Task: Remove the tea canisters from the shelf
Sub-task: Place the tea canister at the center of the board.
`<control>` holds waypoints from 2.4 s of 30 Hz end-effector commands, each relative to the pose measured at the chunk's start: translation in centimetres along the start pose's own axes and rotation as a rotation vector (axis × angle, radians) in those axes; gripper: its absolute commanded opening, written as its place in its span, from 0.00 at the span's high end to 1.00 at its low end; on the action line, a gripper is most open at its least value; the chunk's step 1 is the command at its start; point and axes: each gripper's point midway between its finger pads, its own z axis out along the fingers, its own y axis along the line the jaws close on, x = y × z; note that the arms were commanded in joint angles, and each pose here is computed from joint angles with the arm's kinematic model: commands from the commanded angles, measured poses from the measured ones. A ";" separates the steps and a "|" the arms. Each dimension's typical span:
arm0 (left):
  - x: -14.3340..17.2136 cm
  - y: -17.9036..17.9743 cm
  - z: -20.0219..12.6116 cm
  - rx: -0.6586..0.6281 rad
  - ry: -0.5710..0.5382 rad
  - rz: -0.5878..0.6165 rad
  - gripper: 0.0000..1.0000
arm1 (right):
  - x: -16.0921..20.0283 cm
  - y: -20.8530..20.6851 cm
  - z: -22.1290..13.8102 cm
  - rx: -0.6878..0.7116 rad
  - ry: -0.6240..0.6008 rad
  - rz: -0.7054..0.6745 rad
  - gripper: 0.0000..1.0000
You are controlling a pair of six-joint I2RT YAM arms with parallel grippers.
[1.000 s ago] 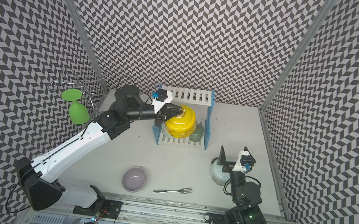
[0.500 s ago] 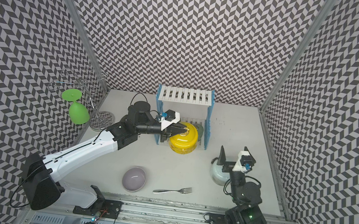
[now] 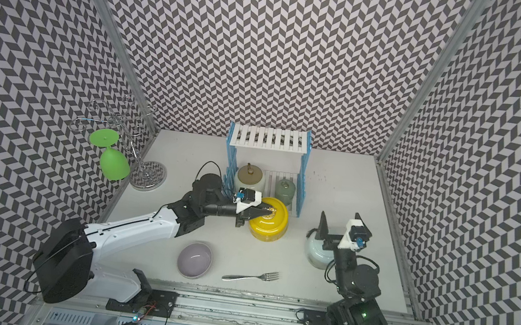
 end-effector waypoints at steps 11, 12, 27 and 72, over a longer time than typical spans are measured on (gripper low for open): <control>-1.1 -2.0 2.0 0.008 -0.157 0.113 1.00 | -1.2 -0.3 -0.3 0.008 -0.058 0.019 0.00; -0.6 -1.9 2.2 0.008 -0.148 0.107 1.00 | -1.2 -0.3 -0.3 0.009 -0.059 0.019 0.00; 3.6 -4.1 4.3 0.024 -0.117 0.097 1.00 | -1.5 -0.4 -0.6 0.008 -0.072 0.027 0.00; 4.6 -6.8 3.1 -0.005 -0.111 0.148 0.30 | -1.2 -0.5 -0.4 0.017 -0.061 0.021 0.00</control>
